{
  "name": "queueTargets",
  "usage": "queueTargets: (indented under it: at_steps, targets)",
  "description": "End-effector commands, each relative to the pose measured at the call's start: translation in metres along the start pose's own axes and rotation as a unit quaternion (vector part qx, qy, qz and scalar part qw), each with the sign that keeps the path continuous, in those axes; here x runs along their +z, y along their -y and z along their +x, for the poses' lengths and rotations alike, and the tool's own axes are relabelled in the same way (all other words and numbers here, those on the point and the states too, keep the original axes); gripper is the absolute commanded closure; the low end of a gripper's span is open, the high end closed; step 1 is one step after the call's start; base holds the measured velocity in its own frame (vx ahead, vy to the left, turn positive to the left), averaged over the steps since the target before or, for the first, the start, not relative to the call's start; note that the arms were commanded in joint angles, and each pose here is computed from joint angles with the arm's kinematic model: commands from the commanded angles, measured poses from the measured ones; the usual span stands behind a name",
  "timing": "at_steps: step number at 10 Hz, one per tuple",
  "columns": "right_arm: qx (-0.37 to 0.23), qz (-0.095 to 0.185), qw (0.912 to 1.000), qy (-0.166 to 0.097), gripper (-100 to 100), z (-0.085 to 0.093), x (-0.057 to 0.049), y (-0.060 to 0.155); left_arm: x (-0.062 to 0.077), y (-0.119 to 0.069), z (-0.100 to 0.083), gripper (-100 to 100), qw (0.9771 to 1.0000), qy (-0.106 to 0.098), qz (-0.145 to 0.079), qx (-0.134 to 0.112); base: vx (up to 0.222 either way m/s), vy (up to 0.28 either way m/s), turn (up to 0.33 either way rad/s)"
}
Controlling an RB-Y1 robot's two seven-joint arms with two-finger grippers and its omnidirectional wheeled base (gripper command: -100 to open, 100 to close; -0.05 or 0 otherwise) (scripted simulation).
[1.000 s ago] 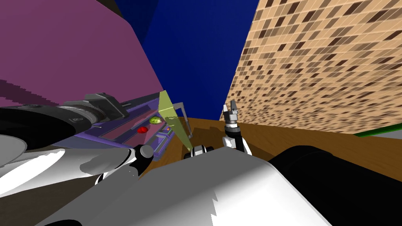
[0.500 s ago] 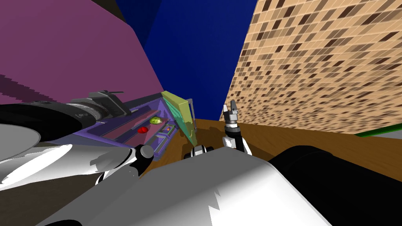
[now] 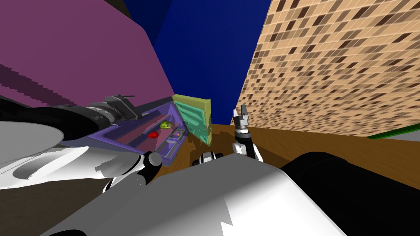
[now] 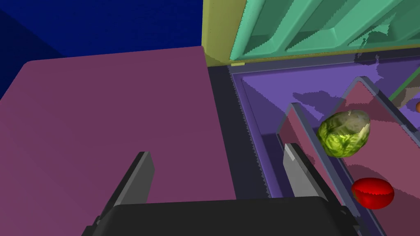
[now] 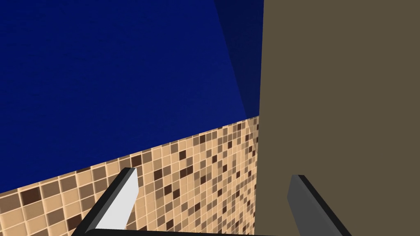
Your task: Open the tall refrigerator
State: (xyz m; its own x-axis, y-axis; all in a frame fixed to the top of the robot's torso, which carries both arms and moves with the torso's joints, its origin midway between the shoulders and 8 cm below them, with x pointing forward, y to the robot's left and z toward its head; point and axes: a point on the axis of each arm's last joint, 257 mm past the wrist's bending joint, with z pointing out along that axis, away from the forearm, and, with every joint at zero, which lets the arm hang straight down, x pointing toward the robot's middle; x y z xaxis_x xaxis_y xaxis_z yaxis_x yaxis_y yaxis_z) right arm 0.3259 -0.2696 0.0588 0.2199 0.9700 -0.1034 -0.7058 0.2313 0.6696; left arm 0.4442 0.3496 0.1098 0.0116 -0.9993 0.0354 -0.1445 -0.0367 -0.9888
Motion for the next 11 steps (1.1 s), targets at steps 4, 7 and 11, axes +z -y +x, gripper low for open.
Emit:
queueTargets:
  at_steps: [4, 7, 11]
  targets:
    - [0.0, 0.0, 1.0, 0.0, 0, 0.0, 0.0, 0.0, 0.009, -0.017, 0.026, -100, 0.999, -0.036, -0.023, 0.009, -0.049, 0.231, -0.028]
    - [0.0, 0.0, 1.0, 0.0, 0, 0.0, 0.0, 0.0, 0.012, -0.017, 0.038, -100, 0.998, -0.058, -0.021, 0.012, -0.057, 0.238, -0.032]
    - [0.0, 0.0, 1.0, 0.0, 0, 0.0, 0.0, 0.0, 0.009, -0.008, 0.056, -100, 0.996, -0.086, -0.003, 0.022, -0.071, 0.247, -0.052]
